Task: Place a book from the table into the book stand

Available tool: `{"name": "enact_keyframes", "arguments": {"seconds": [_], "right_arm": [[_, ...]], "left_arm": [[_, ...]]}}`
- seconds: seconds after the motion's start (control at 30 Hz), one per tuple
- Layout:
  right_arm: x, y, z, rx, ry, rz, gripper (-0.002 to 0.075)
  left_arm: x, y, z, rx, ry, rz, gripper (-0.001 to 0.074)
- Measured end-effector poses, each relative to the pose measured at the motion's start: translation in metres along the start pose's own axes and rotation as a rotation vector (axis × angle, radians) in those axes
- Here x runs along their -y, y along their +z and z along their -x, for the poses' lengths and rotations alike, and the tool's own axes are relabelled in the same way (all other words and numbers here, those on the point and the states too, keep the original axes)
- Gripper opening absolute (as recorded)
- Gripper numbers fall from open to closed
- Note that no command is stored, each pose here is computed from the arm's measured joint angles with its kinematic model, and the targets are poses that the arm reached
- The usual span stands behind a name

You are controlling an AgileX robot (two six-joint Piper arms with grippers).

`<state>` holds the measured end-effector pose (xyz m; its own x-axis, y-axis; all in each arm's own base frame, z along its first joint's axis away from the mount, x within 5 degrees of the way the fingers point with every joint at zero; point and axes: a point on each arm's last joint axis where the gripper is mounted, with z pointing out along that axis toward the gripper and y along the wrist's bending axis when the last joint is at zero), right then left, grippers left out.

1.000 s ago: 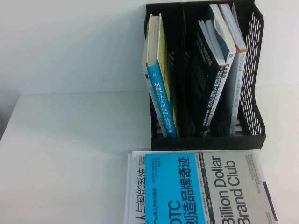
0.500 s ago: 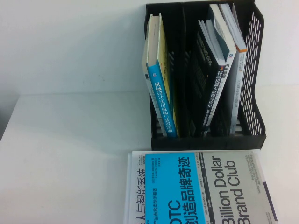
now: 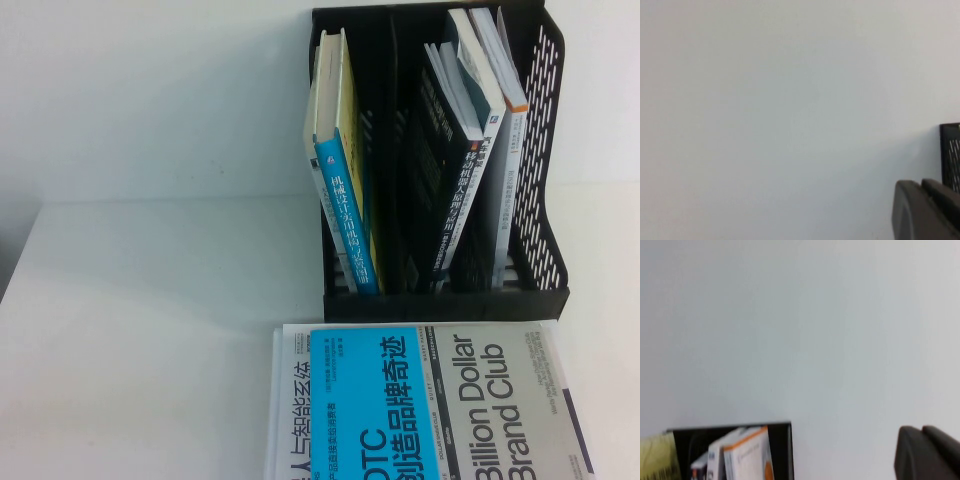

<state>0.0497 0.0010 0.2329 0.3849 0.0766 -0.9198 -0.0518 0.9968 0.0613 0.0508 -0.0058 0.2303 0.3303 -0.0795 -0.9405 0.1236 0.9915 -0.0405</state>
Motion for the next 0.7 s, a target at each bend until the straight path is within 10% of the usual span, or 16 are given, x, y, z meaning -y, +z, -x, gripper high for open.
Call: {"name": "enact_keyframes", "arguments": {"seconds": [0.33, 0.7], "right_arm": [[0.013, -0.004, 0.024, 0.284, 0.155, -0.122, -0.0003], [0.0, 0.006, 0.043, 0.083, -0.019, -0.022, -0.0003]], "left_arm": [[0.001, -0.001, 0.011, 0.116, -0.006, -0.009, -0.0002], [0.002, 0.004, 0.051, -0.053, -0.117, 0.013, -0.0002]]}}
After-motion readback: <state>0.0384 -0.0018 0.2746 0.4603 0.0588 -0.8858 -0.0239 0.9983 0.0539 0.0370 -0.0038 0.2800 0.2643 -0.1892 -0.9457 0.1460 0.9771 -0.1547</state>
